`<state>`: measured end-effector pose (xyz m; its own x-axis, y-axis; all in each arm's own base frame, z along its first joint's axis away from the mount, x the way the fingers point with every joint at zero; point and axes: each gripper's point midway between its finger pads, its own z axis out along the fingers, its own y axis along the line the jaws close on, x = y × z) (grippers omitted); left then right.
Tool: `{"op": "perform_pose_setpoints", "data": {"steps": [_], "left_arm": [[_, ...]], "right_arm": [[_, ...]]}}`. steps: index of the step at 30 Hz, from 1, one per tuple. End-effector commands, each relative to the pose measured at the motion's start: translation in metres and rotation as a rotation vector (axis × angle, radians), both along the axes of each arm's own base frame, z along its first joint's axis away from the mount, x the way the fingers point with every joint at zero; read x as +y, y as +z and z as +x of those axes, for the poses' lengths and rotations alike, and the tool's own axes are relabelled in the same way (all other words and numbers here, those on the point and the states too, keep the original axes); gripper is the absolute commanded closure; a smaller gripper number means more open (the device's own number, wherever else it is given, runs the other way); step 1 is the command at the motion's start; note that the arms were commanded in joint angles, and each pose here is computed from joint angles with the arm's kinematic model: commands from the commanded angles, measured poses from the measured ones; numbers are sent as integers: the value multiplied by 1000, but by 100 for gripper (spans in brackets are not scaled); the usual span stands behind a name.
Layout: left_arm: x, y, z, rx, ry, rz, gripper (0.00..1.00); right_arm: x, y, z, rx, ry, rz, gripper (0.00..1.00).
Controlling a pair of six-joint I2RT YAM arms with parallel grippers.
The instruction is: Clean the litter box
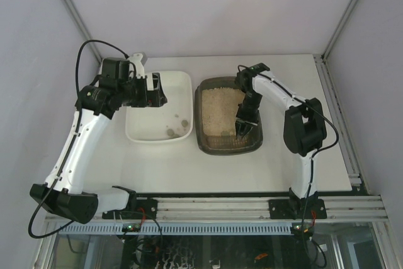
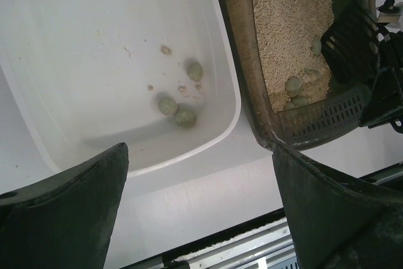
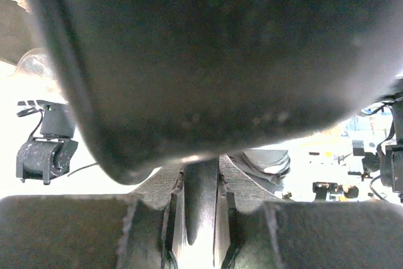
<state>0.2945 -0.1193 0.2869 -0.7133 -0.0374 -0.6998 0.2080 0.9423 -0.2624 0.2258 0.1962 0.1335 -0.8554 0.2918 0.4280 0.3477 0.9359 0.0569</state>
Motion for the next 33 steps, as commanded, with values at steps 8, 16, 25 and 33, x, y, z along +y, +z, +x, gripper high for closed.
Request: {"op": "perform_pose_setpoints", "data": {"steps": [8, 16, 25, 33], "left_arm": [[1, 1, 7, -16, 20, 6, 0], [1, -4, 9, -4, 18, 14, 0], [1, -7, 9, -5, 14, 14, 0], [3, -8, 6, -10, 13, 21, 0]], "right_arm": [[39, 9, 38, -1, -52, 150, 100], [40, 17, 65, -109, -31, 168, 100], [69, 9, 71, -165, 14, 321, 100], [80, -12, 65, -259, -79, 538, 100]]}}
